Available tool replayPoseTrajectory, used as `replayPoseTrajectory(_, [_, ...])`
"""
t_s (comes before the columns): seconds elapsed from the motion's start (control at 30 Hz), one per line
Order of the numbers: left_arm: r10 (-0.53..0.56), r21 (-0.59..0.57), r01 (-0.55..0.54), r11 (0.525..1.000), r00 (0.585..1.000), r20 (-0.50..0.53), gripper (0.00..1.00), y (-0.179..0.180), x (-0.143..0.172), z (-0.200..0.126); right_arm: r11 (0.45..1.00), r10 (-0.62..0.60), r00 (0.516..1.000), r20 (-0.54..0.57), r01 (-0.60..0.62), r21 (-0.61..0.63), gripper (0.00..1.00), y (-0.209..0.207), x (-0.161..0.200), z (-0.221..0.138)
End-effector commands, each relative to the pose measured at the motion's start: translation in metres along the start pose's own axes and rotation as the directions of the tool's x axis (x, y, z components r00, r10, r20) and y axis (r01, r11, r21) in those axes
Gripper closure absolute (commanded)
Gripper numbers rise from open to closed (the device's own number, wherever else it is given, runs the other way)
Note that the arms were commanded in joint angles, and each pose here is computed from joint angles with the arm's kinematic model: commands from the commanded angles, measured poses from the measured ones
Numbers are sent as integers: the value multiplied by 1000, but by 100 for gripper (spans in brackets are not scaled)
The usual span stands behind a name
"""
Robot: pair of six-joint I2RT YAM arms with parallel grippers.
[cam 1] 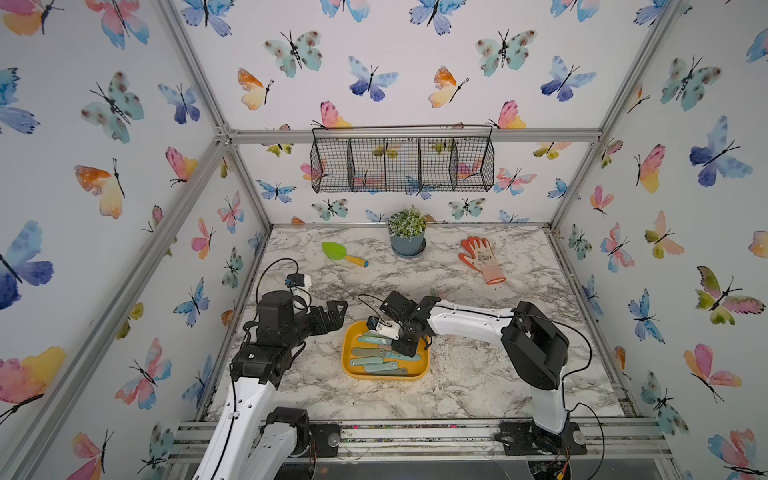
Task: Take the fruit knife out of the storage box
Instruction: Adjust the fruit knife in the storage box.
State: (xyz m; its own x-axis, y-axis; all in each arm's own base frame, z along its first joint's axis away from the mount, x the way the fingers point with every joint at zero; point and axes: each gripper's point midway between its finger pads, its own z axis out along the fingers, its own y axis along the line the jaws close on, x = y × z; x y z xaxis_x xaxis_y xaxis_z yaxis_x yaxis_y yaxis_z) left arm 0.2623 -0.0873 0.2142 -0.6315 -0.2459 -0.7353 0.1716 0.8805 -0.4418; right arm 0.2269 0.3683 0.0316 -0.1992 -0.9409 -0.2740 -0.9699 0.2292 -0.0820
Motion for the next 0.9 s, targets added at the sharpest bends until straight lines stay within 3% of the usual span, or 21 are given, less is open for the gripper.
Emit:
replayPoseTrajectory(0.0, [17,-4,-17,1000,999,32,2,-1,-7,-3,999,17,1000,15,-17,32,57,-9,-3,-12])
replayPoseTrajectory(0.57, [17,-2,-17,1000,999,37,1,-1,-6,-4,999,-1,998,68,-2,47,56,-11,-13,-26])
replayPoseTrajectory(0.87, [17,-5,-17,1000,999,36,1,-1,-6,-4,1000,-13,999,53,12,27,59,-7,-11,-15])
